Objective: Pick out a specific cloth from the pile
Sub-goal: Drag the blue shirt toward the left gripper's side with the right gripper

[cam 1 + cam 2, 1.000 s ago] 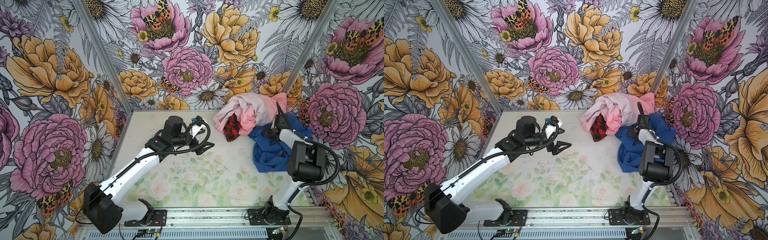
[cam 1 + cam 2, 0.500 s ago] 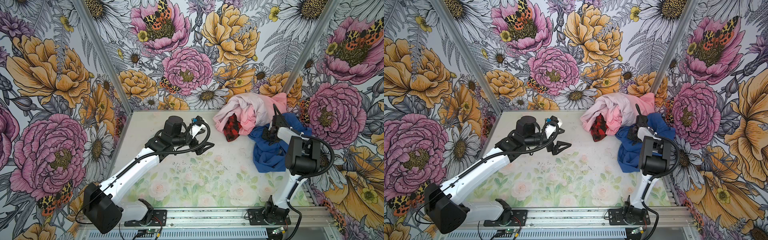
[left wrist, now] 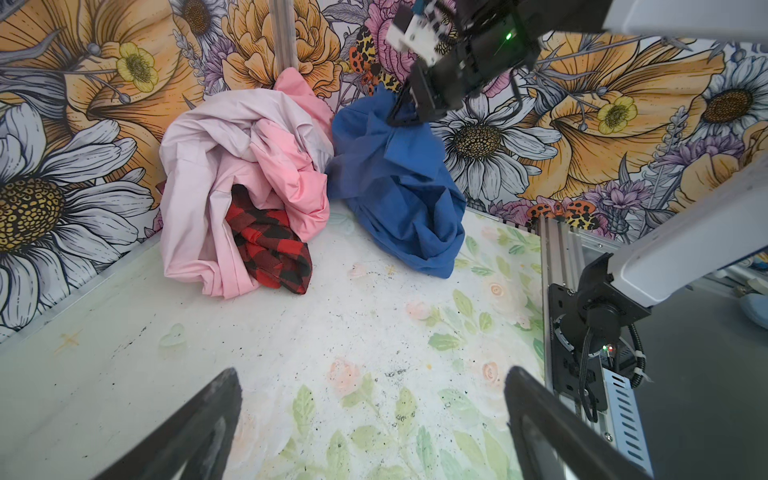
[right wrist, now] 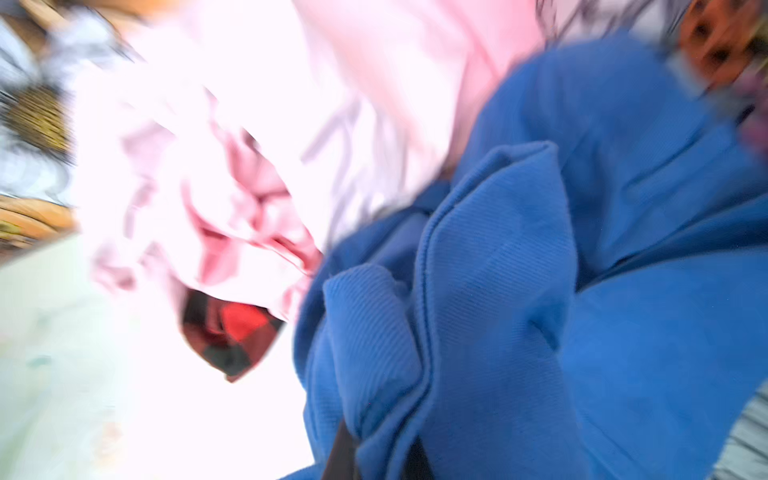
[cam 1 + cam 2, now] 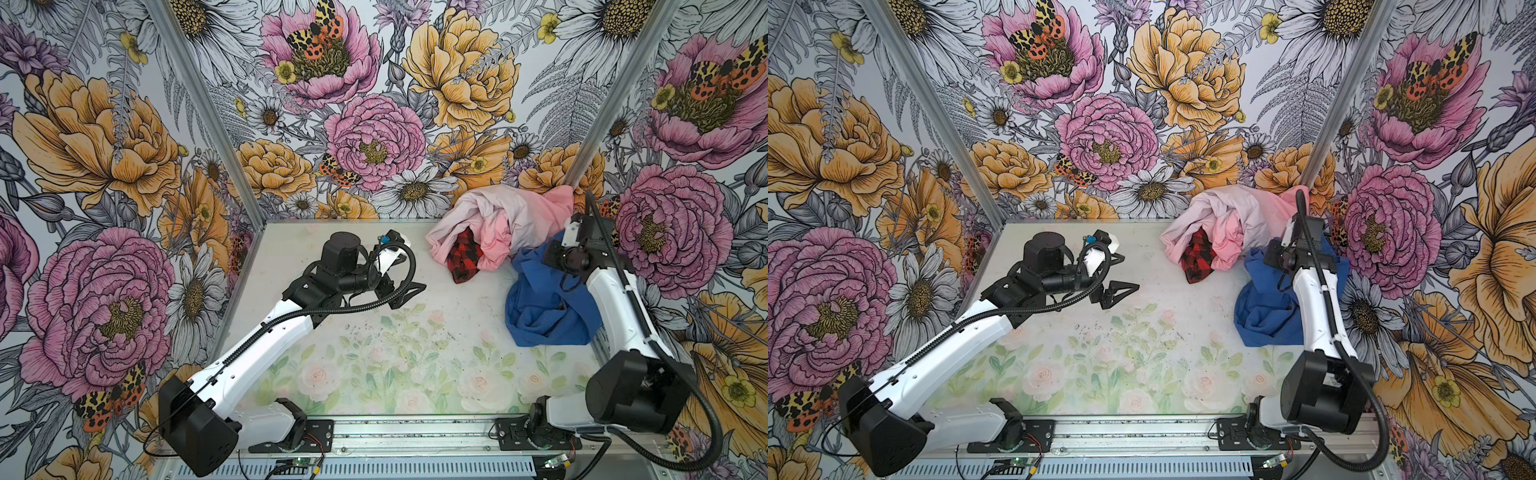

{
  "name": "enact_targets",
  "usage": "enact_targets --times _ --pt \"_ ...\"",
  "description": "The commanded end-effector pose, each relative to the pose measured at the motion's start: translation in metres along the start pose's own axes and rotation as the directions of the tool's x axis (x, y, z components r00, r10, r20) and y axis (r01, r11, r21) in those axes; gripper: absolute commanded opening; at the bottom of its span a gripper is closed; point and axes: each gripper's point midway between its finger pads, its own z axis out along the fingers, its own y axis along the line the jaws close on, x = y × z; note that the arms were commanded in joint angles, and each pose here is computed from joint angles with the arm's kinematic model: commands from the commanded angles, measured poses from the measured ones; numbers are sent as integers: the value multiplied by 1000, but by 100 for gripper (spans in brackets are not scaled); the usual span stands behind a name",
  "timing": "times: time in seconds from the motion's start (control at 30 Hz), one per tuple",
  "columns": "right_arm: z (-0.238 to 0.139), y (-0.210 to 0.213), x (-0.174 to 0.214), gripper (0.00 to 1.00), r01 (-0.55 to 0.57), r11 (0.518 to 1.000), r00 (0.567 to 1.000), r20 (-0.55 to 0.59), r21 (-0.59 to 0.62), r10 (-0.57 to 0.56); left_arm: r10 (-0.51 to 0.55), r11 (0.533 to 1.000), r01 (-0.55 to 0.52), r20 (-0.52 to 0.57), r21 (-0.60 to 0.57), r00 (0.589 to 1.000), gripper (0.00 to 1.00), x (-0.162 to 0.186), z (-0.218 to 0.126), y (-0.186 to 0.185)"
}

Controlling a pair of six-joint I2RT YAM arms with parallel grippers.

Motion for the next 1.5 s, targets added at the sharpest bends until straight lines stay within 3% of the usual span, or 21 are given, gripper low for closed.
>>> enact_targets --times 0.0,0.1,0.17,0.23,0.3,0.33,0.37,0.4,0.47,0.5,0.53,0.67,0.73,0.8,0.93,1.03,1.13,1.23,1.47 --pt "-104 82 -83 0 93 970 962 270 -223 -30 25 998 -23 47 -52 999 99 -19 -19 6" --pt "-172 177 -141 0 272 862 893 447 -428 -60 41 991 -30 85 -129 996 99 -30 -38 15" --pt "-213 238 -170 0 377 746 841 541 -550 -26 68 979 -47 100 -199 993 99 -35 -52 21" --pt "-261 289 -195 0 474 613 761 644 -633 77 95 960 -64 101 -271 990 99 -35 -65 25" --pt "-303 314 -212 0 498 475 699 660 -726 276 103 946 -67 102 -316 989 99 -31 -74 27" --pt "-313 320 -223 0 482 392 696 614 -784 372 106 940 -66 103 -334 989 99 -29 -79 27" --pt "-314 326 -228 0 455 337 710 564 -824 422 110 935 -68 104 -347 988 99 -27 -82 27" --pt "-318 327 -233 0 453 314 696 551 -835 461 115 929 -70 105 -364 988 99 -24 -87 27" --pt "-311 321 -231 0 440 402 686 590 -803 426 128 915 -76 107 -397 986 99 -21 -93 29" --pt "-299 313 -227 0 421 477 693 613 -772 380 131 909 -78 105 -410 986 99 -20 -95 30" --pt "-282 302 -221 0 393 557 707 628 -732 326 135 905 -79 105 -417 985 99 -20 -96 30" --pt "-217 227 -178 0 235 771 785 584 -592 209 149 904 -95 99 -417 984 99 -20 -96 29" --pt "-196 168 -147 0 162 900 807 579 -405 115 151 904 -101 89 -415 984 99 -17 -93 31" --pt "-183 118 -115 0 117 969 846 534 -218 17 148 909 -103 82 -404 986 99 -14 -88 33" --pt "-137 70 -46 0 102 991 958 279 -93 -72 108 926 -73 76 -370 991 99 -10 -80 41" --pt "-86 63 18 0 48 991 997 63 -123 -41 77 934 -42 85 -354 993 99 -9 -79 47" --pt "-36 50 84 0 -7 996 989 -149 -90 -6 60 940 -28 84 -339 995 99 -7 -75 48" --pt "-3 42 136 1 20 1000 960 -280 -17 -24 58 954 -30 87 -299 994 99 -6 -73 41" --pt "58 33 201 26 78 996 920 -389 47 -53 81 968 -44 141 -248 987 99 -15 -79 25"
